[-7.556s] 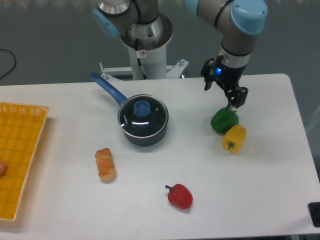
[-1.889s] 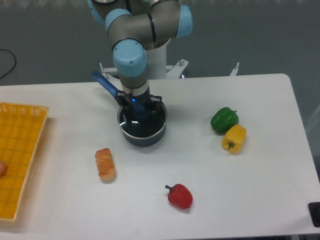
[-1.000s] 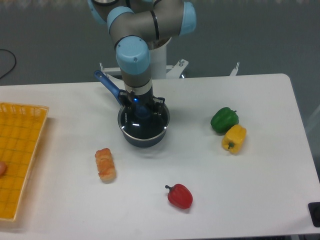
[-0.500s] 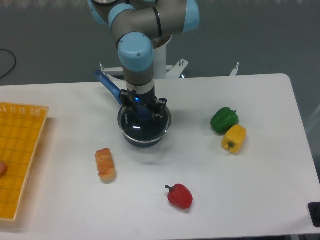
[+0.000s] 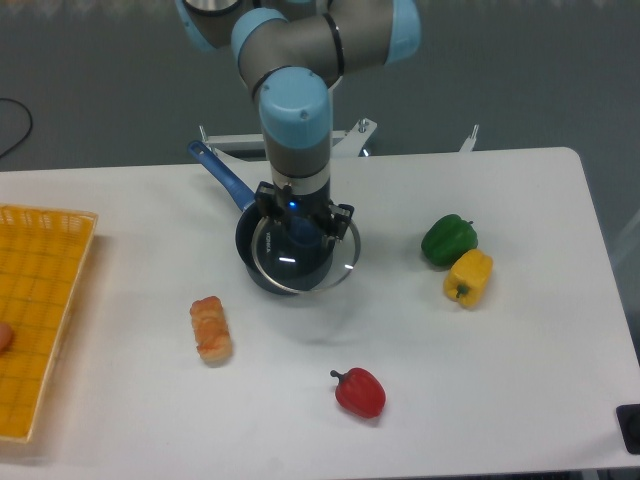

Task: Open the lid
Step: 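Carry the held lid up and away from the saucepan toward the peppers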

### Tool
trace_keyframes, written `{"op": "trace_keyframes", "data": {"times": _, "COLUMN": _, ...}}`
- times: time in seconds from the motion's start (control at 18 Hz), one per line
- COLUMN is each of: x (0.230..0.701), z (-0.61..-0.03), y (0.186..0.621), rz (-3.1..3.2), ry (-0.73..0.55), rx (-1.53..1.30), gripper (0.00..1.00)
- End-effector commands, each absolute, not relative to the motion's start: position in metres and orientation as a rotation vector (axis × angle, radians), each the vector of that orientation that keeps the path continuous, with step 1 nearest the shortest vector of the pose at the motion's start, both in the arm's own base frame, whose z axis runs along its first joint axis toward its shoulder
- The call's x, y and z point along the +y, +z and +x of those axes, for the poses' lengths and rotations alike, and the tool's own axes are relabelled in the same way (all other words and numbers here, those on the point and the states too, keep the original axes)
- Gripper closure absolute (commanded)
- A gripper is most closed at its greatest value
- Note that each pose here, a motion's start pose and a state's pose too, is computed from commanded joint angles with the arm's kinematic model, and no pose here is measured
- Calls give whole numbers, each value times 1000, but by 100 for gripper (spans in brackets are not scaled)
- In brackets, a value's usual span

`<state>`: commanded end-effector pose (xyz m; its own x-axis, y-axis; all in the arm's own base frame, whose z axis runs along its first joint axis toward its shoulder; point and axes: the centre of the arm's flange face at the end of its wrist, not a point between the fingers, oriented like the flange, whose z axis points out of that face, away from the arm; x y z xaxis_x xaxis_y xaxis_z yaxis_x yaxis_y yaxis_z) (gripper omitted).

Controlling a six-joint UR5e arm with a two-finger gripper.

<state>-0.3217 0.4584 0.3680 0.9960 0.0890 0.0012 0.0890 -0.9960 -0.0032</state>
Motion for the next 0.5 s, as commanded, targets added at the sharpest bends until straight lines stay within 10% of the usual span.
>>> {"op": "trace_keyframes", "data": {"times": 0.5, "x": 451, "z": -364, "y": 378, "rz": -3114, "ry": 39, "rx": 115, "gripper": 43}}
